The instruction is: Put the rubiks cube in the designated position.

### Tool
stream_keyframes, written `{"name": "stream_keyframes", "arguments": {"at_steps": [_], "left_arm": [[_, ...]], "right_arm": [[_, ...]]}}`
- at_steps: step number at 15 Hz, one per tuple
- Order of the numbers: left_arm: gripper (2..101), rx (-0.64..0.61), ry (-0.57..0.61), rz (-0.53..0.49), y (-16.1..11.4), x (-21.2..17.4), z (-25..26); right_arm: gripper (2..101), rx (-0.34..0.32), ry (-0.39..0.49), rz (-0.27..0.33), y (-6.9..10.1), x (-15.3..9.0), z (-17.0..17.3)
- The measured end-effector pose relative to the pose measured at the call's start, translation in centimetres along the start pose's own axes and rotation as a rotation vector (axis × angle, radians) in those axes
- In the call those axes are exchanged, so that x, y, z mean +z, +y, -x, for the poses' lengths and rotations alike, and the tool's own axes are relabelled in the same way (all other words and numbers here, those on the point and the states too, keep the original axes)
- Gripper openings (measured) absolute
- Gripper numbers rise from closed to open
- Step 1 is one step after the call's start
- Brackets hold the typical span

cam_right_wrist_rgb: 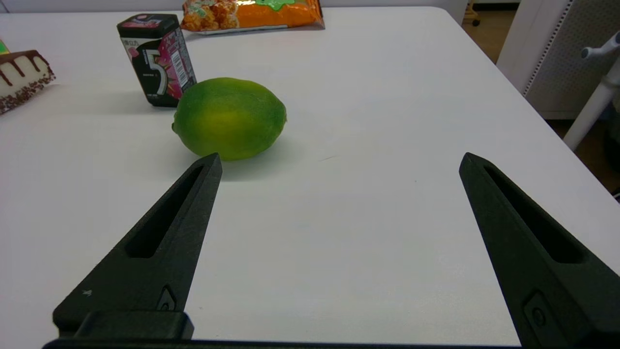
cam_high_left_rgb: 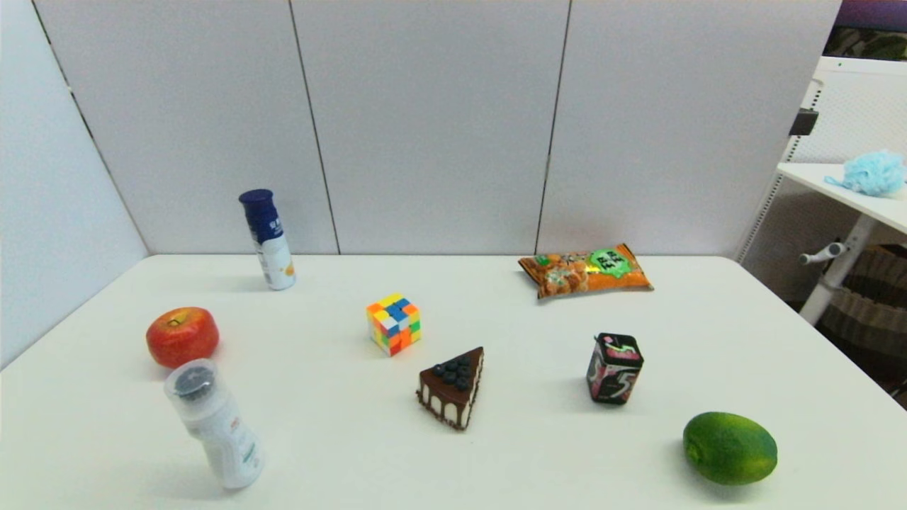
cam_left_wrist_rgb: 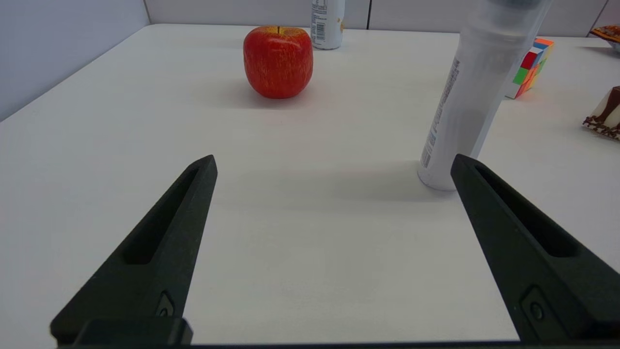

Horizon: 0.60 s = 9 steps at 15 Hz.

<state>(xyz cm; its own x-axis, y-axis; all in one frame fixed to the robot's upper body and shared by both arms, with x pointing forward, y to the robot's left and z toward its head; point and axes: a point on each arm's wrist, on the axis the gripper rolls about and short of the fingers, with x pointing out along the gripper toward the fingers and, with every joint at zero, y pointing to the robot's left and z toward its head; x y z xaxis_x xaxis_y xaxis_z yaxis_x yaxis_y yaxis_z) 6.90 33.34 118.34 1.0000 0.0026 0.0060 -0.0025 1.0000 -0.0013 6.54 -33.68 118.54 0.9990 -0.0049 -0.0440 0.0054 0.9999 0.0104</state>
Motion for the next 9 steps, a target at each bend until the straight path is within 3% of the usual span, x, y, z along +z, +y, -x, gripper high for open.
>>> {"name": "stream_keyframes", "arguments": {"at_steps": [3,5,7,9], "left_arm": [[97.8,0.000,0.000,0.000,0.0,0.0,0.0],[97.8,0.000,0.001,0.000,0.0,0.0,0.0],[97.8,0.000,0.000,0.000,0.0,0.0,0.0],[97.8,0.000,0.000,0.000,0.0,0.0,0.0]], "right_arm": [[97.1,-0.001,0.022,0.000,0.0,-0.2,0.0],[97.1,-0.005,0.090,0.003,0.0,-0.2,0.2],[97.1,-0.005,0.129,-0.005,0.0,1.1,0.4],[97.1,-0.001,0.114,-0.015,0.0,3.9,0.5]]}}
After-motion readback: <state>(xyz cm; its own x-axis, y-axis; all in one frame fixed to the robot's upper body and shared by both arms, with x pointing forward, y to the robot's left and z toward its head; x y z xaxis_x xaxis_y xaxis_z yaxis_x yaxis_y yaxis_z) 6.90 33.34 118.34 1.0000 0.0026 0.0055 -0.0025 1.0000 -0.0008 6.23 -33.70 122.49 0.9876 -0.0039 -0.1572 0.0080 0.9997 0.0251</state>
